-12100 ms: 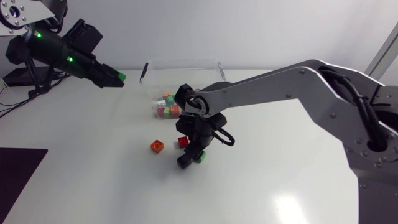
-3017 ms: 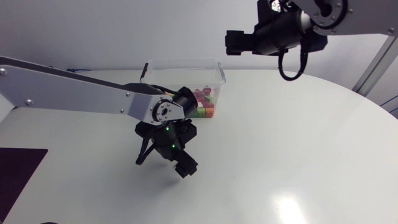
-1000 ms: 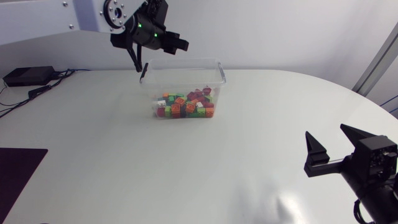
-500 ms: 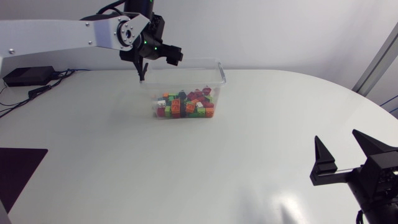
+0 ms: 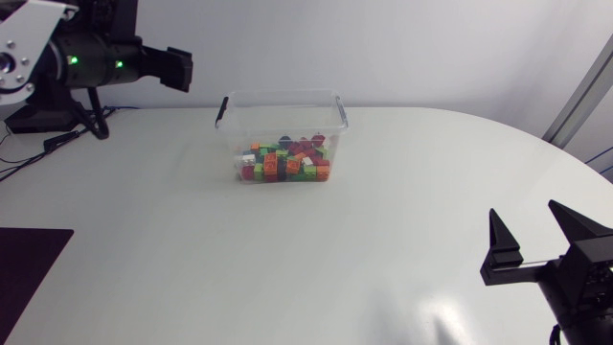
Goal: Place the duplo bricks in the container
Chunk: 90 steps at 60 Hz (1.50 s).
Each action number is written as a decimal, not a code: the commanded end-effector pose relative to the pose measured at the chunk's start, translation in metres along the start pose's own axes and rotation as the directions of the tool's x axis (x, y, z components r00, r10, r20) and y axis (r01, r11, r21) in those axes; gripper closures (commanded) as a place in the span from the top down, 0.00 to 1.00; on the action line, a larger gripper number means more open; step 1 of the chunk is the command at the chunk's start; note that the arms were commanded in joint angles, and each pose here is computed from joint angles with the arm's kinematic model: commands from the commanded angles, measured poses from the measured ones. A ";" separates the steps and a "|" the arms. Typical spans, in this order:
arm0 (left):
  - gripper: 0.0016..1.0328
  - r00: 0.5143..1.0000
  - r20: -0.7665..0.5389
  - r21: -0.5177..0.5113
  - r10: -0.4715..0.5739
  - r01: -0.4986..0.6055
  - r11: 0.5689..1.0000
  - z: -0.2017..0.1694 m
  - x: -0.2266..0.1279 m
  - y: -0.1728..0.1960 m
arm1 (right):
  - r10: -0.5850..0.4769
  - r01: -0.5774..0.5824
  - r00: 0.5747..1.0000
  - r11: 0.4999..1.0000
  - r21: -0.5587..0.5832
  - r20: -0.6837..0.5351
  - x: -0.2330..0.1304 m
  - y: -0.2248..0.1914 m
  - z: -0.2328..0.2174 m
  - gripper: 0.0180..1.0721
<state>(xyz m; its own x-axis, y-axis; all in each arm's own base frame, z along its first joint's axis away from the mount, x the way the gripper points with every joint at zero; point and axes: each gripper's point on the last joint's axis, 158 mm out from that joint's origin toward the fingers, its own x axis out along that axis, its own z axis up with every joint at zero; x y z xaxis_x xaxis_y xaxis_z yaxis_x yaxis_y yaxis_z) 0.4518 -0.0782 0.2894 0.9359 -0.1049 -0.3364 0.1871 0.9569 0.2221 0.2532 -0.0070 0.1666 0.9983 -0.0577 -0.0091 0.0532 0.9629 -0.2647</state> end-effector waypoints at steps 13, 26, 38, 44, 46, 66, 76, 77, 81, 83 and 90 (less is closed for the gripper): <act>0.96 0.998 0.060 0.019 0.019 -0.020 1.000 -0.040 -0.071 0.012 | -0.024 0.024 1.000 1.000 0.008 -0.018 0.001 -0.003 -0.011 0.95; 0.96 0.995 0.095 0.026 0.018 -0.020 0.999 -0.068 -0.112 0.004 | 0.008 -0.008 1.000 1.000 -0.003 -0.016 0.001 0.005 -0.010 0.95; 0.96 0.992 0.120 0.036 0.042 -0.047 0.998 -0.090 -0.134 0.006 | 0.003 -0.003 1.000 1.000 -0.005 -0.017 0.001 0.003 -0.010 0.95; 0.96 0.990 0.127 0.027 0.066 -0.070 0.997 -0.107 -0.144 0.010 | 0.008 -0.008 1.000 1.000 -0.004 -0.016 0.001 0.004 -0.010 0.95; 0.96 0.989 0.132 0.024 0.070 -0.074 0.997 -0.111 -0.145 0.010 | 0.008 -0.008 1.000 1.000 -0.001 -0.016 0.001 0.004 -0.010 0.95; 0.96 0.979 0.177 -0.092 0.103 -0.088 0.992 -0.148 -0.152 0.008 | 0.028 -0.025 0.999 0.995 0.101 -0.023 0.001 0.006 -0.012 0.95; 0.96 0.972 0.200 -0.150 0.121 -0.091 0.984 -0.167 -0.152 0.007 | 0.038 -0.033 0.999 0.987 0.155 -0.026 0.001 0.007 -0.013 0.95; 0.96 0.972 0.202 -0.155 0.122 -0.091 0.984 -0.169 -0.152 0.007 | 0.038 -0.034 0.999 0.987 0.159 -0.027 0.001 0.007 -0.013 0.95; 0.96 0.969 0.210 -0.175 0.128 -0.092 0.980 -0.175 -0.152 0.006 | 0.042 -0.036 0.999 0.984 0.177 -0.028 0.001 0.008 -0.014 0.95; 0.96 0.968 0.214 -0.186 0.132 -0.092 0.978 -0.179 -0.151 0.006 | 0.044 -0.038 0.999 0.982 0.187 -0.028 0.001 0.008 -0.014 0.95; 0.96 0.963 0.229 -0.222 0.143 -0.091 0.971 -0.191 -0.150 0.005 | 0.050 -0.042 0.998 0.974 0.221 -0.031 0.001 0.009 -0.015 0.95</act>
<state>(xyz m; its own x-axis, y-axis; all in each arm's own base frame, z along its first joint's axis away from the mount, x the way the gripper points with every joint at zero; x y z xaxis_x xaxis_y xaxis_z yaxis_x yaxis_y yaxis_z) 0.2560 -0.0073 0.1746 0.9953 -0.0287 -0.0923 0.0368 0.9955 0.0873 0.2536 -0.0012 0.1642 0.9997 -0.0138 -0.0186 0.0122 0.9963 -0.0850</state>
